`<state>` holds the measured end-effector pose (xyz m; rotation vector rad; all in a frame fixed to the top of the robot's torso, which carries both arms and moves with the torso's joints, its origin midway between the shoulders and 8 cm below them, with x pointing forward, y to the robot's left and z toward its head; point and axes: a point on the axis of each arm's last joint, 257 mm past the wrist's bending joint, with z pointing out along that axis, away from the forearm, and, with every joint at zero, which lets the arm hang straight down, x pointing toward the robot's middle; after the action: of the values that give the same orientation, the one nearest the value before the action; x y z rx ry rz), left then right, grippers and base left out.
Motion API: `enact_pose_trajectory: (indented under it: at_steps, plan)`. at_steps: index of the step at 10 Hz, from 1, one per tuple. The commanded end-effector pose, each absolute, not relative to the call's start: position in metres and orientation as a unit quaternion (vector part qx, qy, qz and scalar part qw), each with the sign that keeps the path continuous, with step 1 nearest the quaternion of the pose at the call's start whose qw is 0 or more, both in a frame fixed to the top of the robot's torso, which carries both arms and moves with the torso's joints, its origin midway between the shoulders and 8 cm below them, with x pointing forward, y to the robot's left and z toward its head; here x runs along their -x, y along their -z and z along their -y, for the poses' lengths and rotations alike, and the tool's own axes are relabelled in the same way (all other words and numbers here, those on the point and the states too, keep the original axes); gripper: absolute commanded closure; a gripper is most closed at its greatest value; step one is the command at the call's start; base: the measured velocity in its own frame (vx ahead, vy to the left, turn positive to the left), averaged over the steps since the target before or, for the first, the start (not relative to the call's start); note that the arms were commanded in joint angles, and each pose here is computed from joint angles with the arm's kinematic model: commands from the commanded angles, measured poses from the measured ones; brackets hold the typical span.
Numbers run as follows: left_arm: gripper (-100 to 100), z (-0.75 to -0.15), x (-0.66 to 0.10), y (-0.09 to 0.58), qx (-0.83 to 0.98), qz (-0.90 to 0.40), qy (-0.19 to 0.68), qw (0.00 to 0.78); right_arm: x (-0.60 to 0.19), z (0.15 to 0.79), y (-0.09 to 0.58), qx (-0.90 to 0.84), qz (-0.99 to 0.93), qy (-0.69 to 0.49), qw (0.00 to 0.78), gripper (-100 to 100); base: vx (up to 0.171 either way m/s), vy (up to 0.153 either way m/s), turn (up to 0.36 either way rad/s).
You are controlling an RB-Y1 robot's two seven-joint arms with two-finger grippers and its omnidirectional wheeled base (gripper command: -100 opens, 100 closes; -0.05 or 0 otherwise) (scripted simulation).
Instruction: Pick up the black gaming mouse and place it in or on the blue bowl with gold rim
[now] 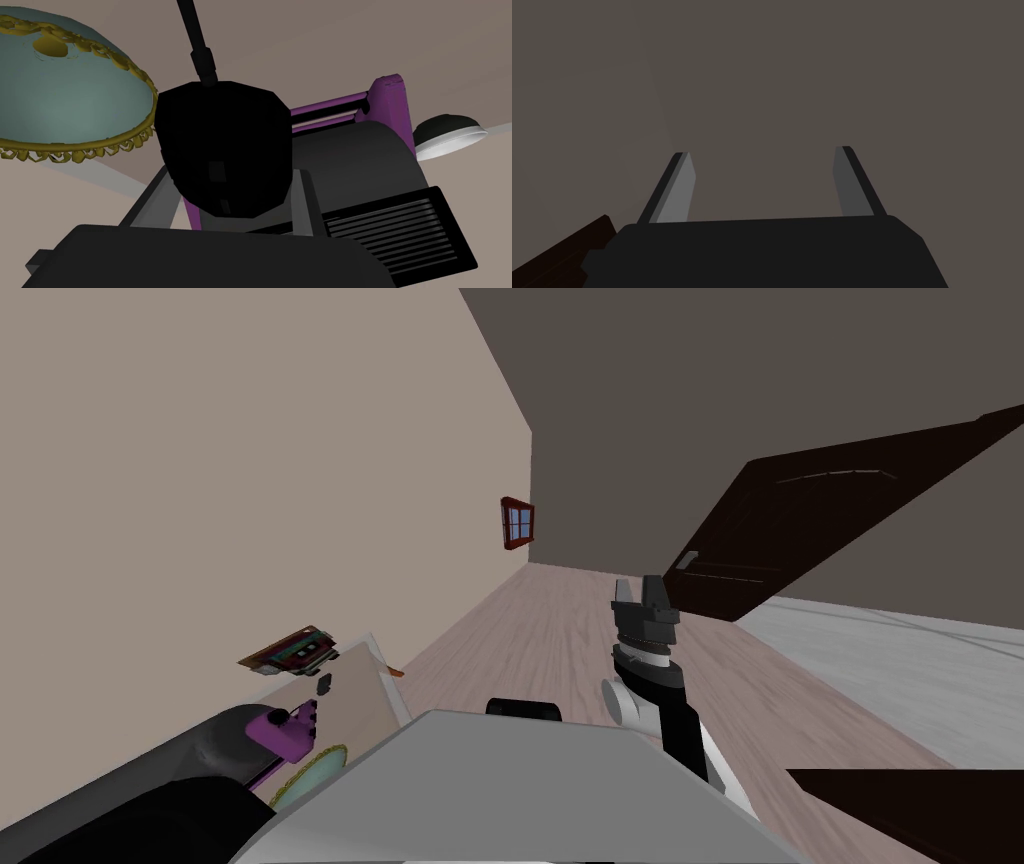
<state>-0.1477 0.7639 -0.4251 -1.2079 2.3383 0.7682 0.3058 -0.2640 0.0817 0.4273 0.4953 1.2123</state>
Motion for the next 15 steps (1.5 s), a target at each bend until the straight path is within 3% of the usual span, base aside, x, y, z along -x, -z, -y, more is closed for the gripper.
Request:
enact_pose_trajectory:
  at_steps: [1, 4, 15]
  plan:
    - [100, -0.769, 0.147, 0.415, 0.425, -0.838, -0.276, 0.2, -0.306, 0.264, -0.082, -0.197, -0.229, -0.559, 0.772, 0, 0.055, -0.056, -0.006]
    - [100, -0.766, 0.135, 0.407, 0.425, -0.842, -0.255, 0.212, -0.306, 0.264, -0.082, -0.197, -0.229, -0.559, 0.772, 0, 0.094, -0.019, -0.027]
    - [100, -0.66, 0.119, 0.455, 0.498, -0.832, -0.109, 0.217, -0.306, 0.264, -0.082, -0.197, -0.229, -0.559, 0.772, 0, 0.033, 0.081, -0.026]
